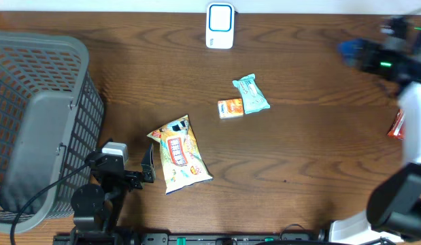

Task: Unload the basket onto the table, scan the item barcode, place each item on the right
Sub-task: 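Reach the right gripper to the green wipes pack and grasp it, then lift the wipes pack with the right gripper toward the scanner, then hold the wipes pack barcode in front of the scanner, then carry the wipes pack to the right edge and release it, then reach the right gripper back to the orange Kleenex box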

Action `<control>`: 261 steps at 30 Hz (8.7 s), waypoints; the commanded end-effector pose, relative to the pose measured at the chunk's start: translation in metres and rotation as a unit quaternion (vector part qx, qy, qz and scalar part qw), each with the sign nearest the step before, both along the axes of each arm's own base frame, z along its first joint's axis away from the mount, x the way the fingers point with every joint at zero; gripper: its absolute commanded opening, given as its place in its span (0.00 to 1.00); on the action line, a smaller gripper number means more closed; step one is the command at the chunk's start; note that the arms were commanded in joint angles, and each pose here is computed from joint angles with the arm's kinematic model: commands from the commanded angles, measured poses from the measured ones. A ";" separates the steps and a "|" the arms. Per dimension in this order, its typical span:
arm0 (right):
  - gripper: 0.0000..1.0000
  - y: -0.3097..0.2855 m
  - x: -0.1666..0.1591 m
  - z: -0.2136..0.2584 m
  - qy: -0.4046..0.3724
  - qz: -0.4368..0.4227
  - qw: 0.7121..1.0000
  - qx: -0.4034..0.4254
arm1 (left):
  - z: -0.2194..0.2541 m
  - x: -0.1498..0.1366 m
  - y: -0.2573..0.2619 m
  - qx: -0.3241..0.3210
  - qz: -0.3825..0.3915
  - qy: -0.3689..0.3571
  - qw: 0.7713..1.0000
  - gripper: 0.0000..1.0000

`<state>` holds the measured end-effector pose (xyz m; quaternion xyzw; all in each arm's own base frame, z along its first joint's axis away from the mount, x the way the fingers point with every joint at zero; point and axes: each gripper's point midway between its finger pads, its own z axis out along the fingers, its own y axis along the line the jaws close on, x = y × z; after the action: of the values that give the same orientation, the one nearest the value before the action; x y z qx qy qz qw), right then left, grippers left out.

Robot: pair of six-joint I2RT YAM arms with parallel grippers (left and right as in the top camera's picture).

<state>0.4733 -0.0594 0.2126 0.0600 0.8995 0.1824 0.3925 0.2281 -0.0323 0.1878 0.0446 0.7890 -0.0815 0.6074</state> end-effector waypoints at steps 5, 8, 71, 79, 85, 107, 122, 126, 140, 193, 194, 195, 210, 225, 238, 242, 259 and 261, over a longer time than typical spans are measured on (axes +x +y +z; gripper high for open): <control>0.99 0.187 -0.013 -0.049 0.073 0.154 0.985 -0.036 | -0.001 0.000 0.002 0.007 0.003 -0.001 1.000 0.99; 0.88 0.223 -0.018 -0.071 0.072 0.190 0.973 -0.109 | -0.001 0.000 0.002 0.007 0.003 -0.001 1.000 0.99; 0.01 0.296 -0.145 0.015 0.317 0.402 0.754 0.411 | -0.001 0.000 0.002 0.007 0.003 -0.001 1.000 0.99; 0.01 0.298 -0.146 0.016 0.354 0.375 0.745 0.424 | -0.001 0.000 0.002 0.007 0.003 -0.001 1.000 0.99; 0.01 0.298 -0.147 0.016 0.355 0.375 0.745 0.421 | -0.001 0.000 0.002 0.007 0.003 -0.001 1.000 0.99; 0.01 0.321 -0.200 -0.002 0.419 0.417 0.742 0.316 | -0.001 0.000 0.002 0.007 0.003 -0.001 1.000 0.99; 0.01 0.297 -0.277 0.035 0.224 0.585 0.754 0.197 | -0.001 0.000 0.002 0.007 0.003 -0.001 1.000 0.99; 0.01 0.303 -0.262 0.032 0.105 0.645 0.742 0.151 | -0.001 0.000 0.002 0.007 0.003 -0.001 1.000 0.99; 0.01 0.322 -0.066 -0.016 -0.165 0.521 0.805 -0.232 | -0.001 0.000 0.002 0.007 0.003 -0.001 1.000 0.99; 0.02 0.094 0.051 0.013 0.124 0.052 0.932 -0.337 | -0.001 0.000 0.002 0.007 0.003 -0.001 1.000 0.99; 0.01 0.081 0.042 0.003 0.158 0.028 0.934 -0.321 | -0.001 0.000 0.002 0.007 0.003 -0.001 1.000 0.99; 0.01 0.058 0.025 -0.015 0.214 -0.014 0.930 -0.297 | -0.001 0.000 0.002 0.007 0.003 -0.001 1.000 0.99; 0.01 -0.144 -0.069 -0.163 0.389 -0.307 0.831 -0.252 | -0.001 0.000 0.002 0.007 0.003 -0.001 1.000 0.99; 0.69 -0.257 -0.122 -0.180 0.384 -0.349 0.827 -0.217 | -0.001 0.000 0.002 0.007 0.003 -0.001 1.000 0.99; 0.99 -0.113 -0.007 0.008 0.161 -0.179 0.967 0.079 | -0.001 0.000 0.002 0.007 0.003 -0.001 1.000 0.99; 0.99 -0.034 0.003 0.026 0.172 -0.127 0.968 0.128 | -0.001 0.000 0.002 0.007 0.003 -0.001 1.000 0.99; 0.90 0.259 -0.064 -0.105 0.299 0.201 0.928 -0.094 | -0.001 0.000 0.002 0.007 0.003 -0.001 1.000 0.99; 0.88 0.264 -0.070 -0.123 0.282 0.223 0.919 -0.164 | -0.001 0.000 0.002 0.007 0.003 -0.001 1.000 0.99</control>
<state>0.4128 0.2070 0.1241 -0.0653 0.9747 0.2052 0.0606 0.2281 -0.0322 0.1876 0.0445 0.7891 -0.0813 0.6073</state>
